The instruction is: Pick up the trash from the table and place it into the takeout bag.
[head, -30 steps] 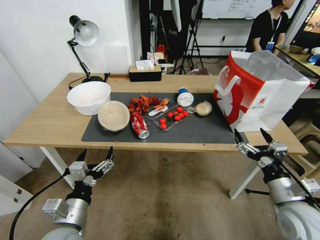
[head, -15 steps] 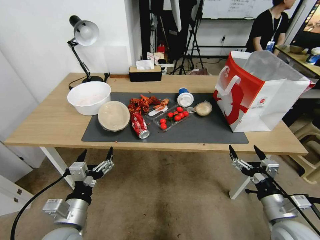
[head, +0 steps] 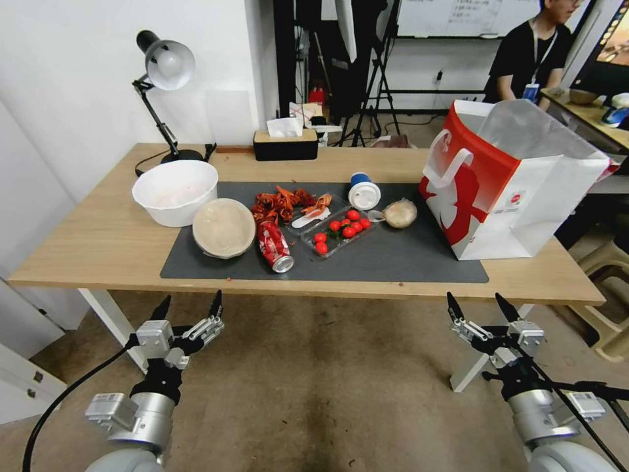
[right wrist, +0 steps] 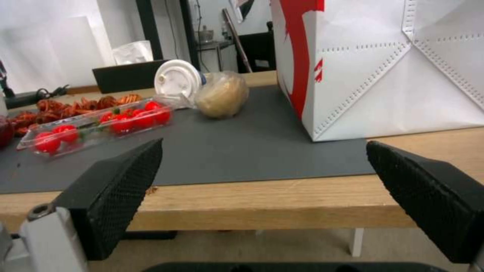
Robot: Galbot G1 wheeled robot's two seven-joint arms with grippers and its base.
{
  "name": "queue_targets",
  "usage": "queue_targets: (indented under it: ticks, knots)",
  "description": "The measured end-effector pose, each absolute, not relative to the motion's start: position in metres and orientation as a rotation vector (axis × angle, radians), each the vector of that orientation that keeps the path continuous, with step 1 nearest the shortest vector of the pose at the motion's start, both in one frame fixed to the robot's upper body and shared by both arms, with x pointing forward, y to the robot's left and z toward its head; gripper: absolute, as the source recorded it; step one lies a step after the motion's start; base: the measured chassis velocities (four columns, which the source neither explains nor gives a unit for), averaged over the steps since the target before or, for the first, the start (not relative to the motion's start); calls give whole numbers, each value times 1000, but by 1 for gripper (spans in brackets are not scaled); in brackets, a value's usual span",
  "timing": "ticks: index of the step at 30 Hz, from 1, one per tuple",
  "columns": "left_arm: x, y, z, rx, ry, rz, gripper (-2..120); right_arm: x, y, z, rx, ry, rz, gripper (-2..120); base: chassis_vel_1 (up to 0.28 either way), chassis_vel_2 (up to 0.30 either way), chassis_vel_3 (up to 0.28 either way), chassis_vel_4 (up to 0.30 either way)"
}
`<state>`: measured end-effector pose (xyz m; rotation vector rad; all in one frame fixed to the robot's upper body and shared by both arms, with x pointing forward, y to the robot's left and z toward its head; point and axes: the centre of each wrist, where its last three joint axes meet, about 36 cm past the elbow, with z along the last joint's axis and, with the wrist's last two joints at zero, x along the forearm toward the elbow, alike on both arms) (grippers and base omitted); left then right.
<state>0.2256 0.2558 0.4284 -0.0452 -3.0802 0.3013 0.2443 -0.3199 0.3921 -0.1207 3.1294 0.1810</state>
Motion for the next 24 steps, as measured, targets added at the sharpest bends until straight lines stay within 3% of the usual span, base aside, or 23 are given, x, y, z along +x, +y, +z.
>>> queue_targets:
  ticks: [24]
  knots:
    - [224,255,424,-38,-3087,295,100,253,-309,401,-152,3131,176,100,0,0,0,0]
